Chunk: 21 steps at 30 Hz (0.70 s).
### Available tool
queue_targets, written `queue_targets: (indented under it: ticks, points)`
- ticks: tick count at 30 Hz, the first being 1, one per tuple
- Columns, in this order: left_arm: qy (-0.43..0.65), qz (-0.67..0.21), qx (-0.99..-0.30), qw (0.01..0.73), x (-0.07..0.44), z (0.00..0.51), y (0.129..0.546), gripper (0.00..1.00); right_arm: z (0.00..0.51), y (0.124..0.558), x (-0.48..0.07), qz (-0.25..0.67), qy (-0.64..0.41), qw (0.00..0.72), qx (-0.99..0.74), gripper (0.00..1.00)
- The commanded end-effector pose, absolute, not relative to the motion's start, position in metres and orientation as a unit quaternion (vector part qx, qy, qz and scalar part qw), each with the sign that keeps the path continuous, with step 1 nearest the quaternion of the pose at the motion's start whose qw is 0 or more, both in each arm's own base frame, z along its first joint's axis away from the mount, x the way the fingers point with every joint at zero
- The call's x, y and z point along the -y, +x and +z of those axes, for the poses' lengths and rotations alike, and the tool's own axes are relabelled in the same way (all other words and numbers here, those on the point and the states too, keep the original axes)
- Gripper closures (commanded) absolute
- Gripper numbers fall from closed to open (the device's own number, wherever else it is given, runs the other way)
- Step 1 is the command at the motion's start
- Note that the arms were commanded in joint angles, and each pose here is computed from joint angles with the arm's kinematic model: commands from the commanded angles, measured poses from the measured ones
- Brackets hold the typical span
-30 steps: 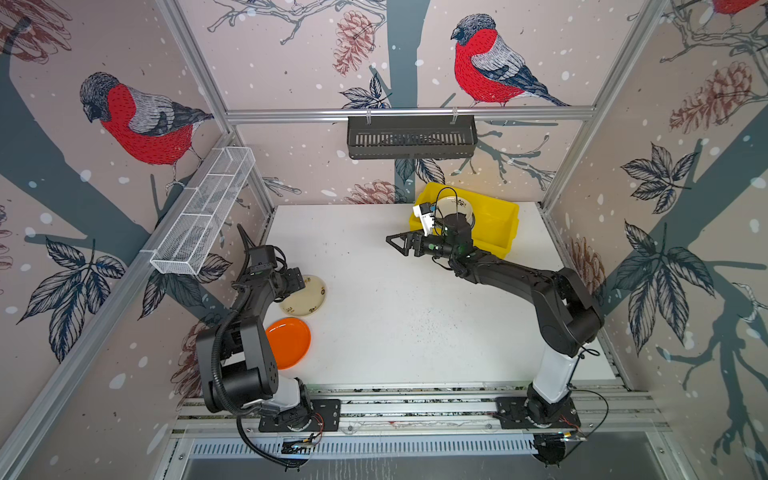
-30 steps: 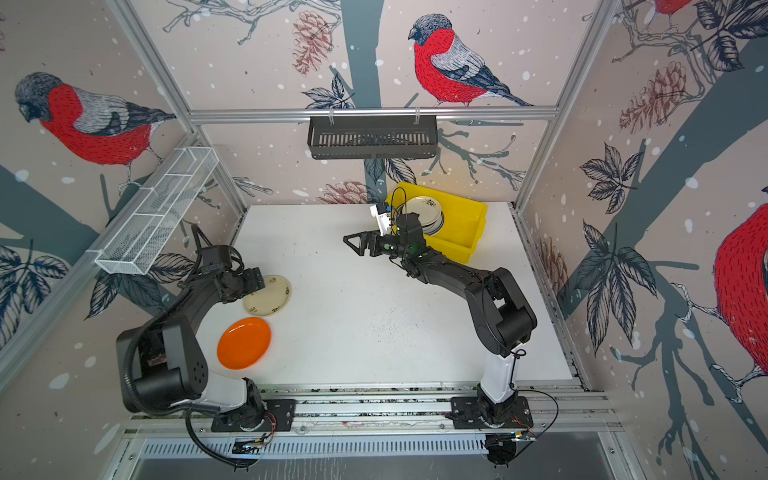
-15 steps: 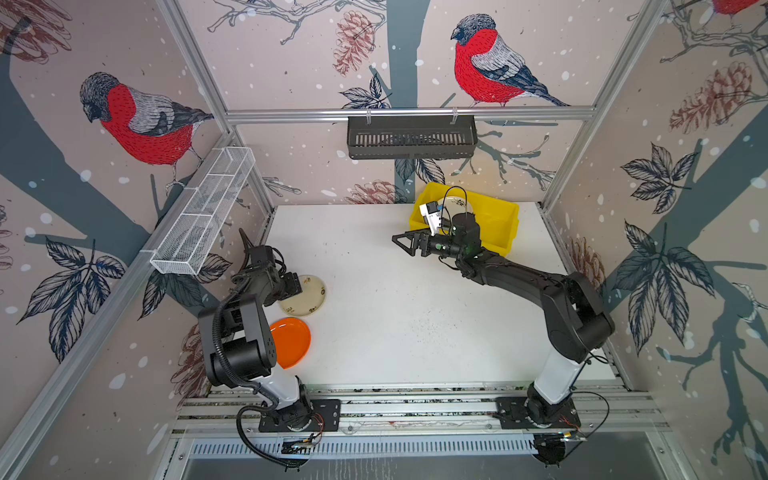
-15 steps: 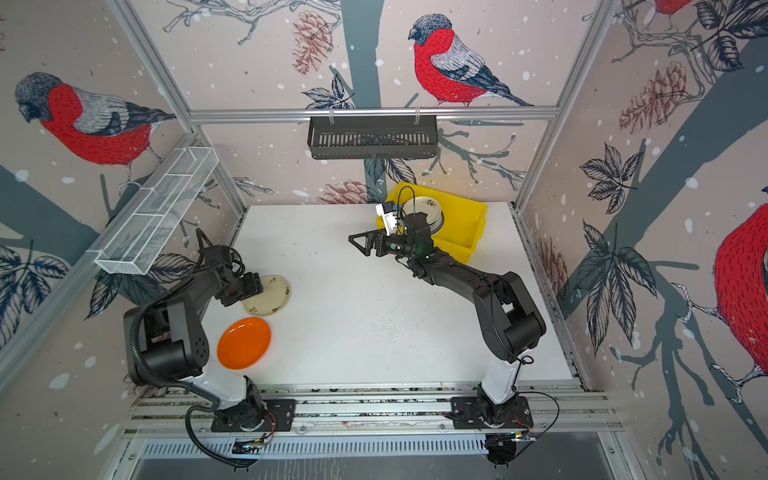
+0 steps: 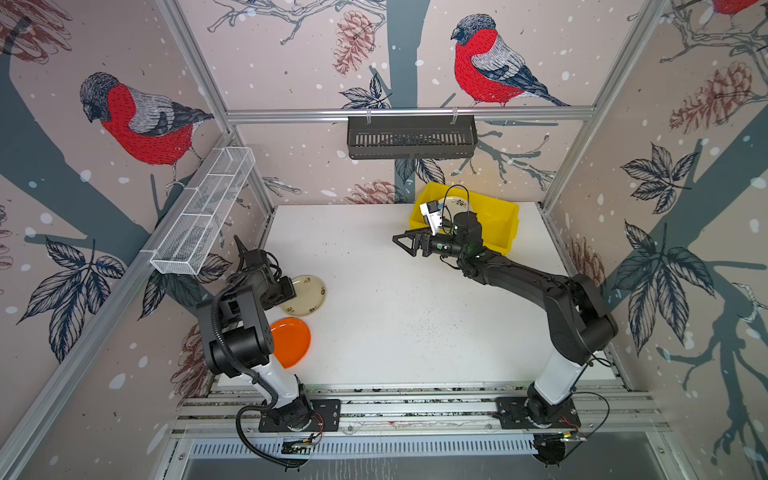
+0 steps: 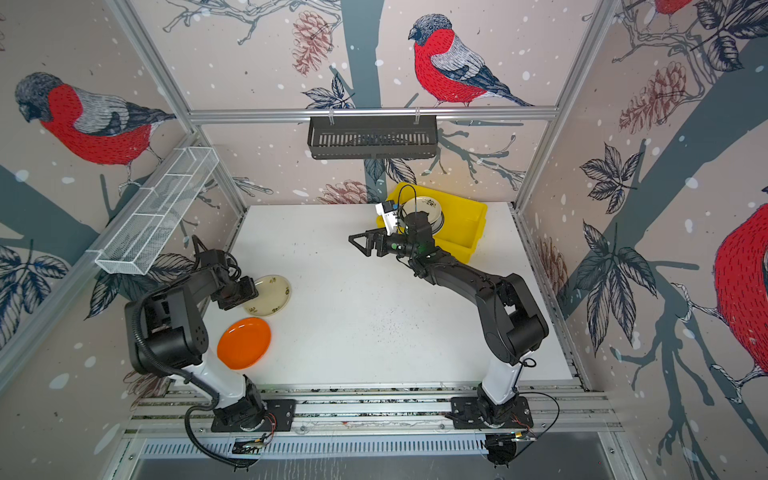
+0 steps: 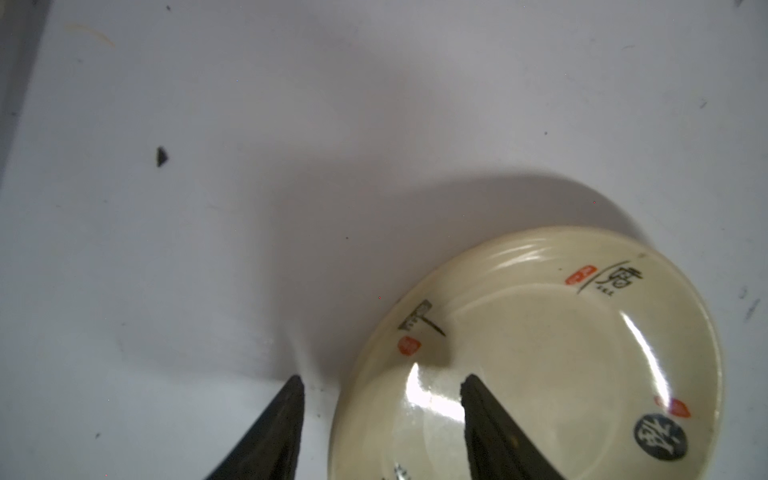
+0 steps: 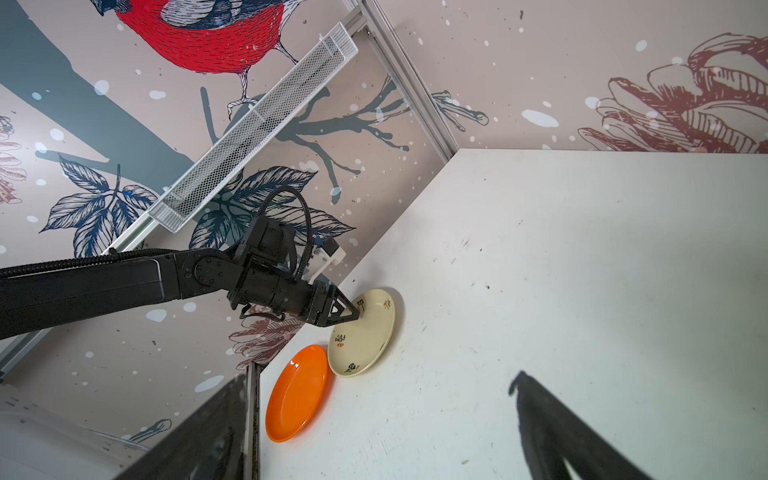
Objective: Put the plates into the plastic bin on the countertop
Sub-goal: 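Close the left gripper on the character-printed plate's rim and tilt it upright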
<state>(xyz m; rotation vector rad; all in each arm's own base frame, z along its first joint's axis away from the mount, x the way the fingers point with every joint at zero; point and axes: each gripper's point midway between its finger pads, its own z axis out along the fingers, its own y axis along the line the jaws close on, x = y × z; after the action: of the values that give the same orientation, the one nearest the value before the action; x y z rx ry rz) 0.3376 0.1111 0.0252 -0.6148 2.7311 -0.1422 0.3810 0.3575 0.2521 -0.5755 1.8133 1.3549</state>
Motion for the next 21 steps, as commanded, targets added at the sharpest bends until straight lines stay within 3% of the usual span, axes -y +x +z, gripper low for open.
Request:
queue_targets:
  ticks: [1,21]
  points:
    - [-0.207,-0.083,-0.962,0.158,-0.105,0.020,0.338,0.41,0.261,0.380,-0.357,0.535,-0.232,0.401,-0.707,0.00]
    - [-0.189,-0.157,-0.956,0.157,-0.085,0.012,0.349,0.66,0.259,0.384,-0.353,0.525,-0.223,0.406,-0.714,0.00]
